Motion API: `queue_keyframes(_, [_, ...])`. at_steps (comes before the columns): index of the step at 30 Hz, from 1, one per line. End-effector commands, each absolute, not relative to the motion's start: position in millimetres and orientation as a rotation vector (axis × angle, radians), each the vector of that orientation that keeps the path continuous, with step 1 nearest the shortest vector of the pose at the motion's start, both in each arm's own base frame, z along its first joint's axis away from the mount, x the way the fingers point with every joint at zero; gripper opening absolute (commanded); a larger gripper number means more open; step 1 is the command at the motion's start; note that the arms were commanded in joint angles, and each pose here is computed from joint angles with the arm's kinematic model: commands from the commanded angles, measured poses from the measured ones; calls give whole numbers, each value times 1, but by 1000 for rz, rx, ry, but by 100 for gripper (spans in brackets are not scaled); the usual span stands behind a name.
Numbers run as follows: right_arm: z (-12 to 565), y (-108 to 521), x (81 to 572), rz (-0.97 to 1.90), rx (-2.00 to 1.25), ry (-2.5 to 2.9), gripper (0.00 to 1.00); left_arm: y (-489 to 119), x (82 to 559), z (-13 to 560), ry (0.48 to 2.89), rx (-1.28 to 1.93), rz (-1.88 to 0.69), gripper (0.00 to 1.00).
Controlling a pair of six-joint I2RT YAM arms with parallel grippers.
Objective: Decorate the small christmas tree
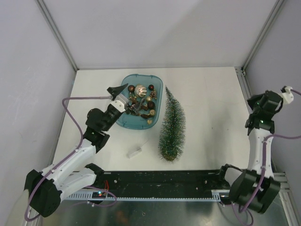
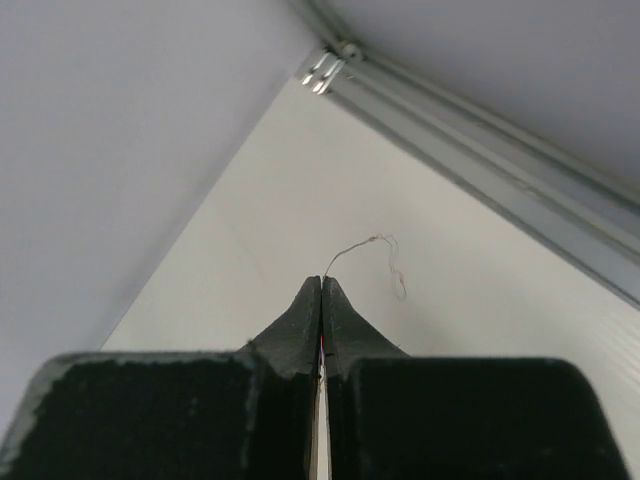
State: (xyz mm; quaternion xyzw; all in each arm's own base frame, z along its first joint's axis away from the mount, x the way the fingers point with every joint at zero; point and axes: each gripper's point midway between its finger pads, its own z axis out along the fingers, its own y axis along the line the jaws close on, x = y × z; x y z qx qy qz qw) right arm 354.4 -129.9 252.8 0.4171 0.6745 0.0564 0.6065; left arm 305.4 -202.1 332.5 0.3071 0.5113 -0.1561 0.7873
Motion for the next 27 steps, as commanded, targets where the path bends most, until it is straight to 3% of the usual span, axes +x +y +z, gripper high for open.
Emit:
queue_keyframes(1, [280,-135,301,15,954,1549,0,-189,307,348,1117,642,-278,99])
queue_keyframes(7, [289,-66,244,103,824,1641,0,-186,296,353,1155,683,-281,100])
queue_keyframes(15, [317,-48,150,-20,671,1672,0,-196,228,380,979,892,-382,100])
queue_keyframes(21, [319,-55,94,-31,679,1681,0,-238,160,415,767,1106,-580,100])
queue_keyframes(27, [326,-53,71,154,631,1684,0,-312,122,421,715,1276,-619,100])
